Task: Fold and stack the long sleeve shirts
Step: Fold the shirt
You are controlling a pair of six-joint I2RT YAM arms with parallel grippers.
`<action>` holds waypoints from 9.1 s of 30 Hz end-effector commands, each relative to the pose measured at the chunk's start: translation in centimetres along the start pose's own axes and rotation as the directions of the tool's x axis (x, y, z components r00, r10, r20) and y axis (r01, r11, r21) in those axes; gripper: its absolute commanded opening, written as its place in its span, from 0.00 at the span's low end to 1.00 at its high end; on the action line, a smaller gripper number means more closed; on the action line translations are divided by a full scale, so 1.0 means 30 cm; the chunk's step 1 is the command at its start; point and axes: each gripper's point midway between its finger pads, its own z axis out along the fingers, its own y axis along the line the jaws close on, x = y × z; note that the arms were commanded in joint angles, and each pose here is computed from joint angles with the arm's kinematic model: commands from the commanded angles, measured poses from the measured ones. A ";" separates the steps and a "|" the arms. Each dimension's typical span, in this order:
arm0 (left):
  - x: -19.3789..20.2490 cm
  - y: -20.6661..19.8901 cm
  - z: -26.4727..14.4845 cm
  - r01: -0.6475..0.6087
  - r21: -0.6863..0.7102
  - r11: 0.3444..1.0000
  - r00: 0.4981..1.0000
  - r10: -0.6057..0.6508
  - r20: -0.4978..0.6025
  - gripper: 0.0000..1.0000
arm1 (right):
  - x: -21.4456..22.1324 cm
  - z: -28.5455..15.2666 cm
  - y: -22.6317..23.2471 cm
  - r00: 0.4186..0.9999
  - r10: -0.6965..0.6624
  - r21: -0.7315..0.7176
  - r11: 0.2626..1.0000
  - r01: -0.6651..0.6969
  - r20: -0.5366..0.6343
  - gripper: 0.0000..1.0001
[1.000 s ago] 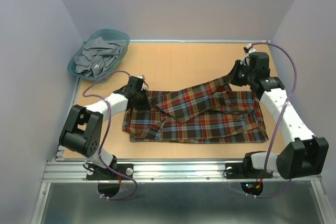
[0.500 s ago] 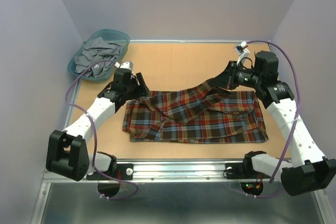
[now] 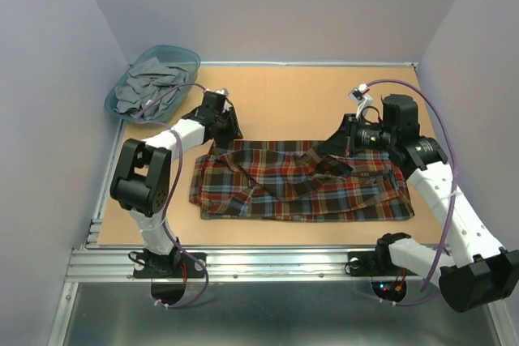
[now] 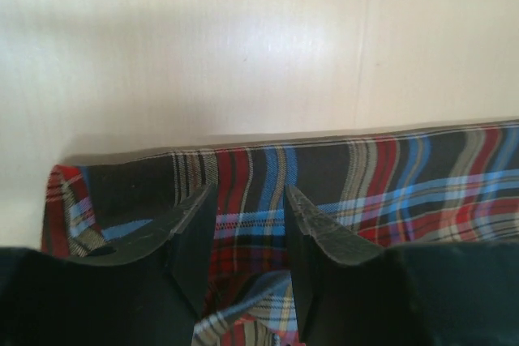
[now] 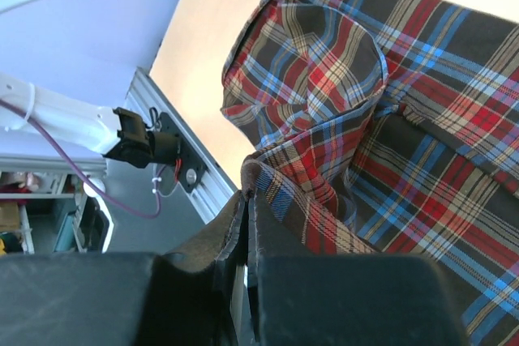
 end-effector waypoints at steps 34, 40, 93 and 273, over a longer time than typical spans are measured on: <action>-0.385 -0.131 0.155 0.087 0.095 0.992 0.987 -0.098 0.125 0.66 | -0.104 0.329 0.134 0.966 -0.217 -0.108 0.973 0.203 -0.138 0.05; -0.577 -0.094 -0.140 0.072 0.065 0.995 0.942 -0.089 0.323 0.79 | 0.034 0.473 0.368 0.926 -0.295 -0.263 0.936 0.231 -0.237 0.05; -0.244 0.209 -0.536 0.033 -0.076 0.997 0.923 -0.001 0.386 0.87 | -0.062 0.270 -0.417 0.992 0.049 0.670 0.733 -0.117 0.120 0.01; -0.292 -0.035 0.421 -0.073 -0.258 0.963 0.990 0.100 0.095 0.91 | 0.607 0.170 -0.707 0.804 0.503 0.738 0.663 -0.123 -0.318 0.68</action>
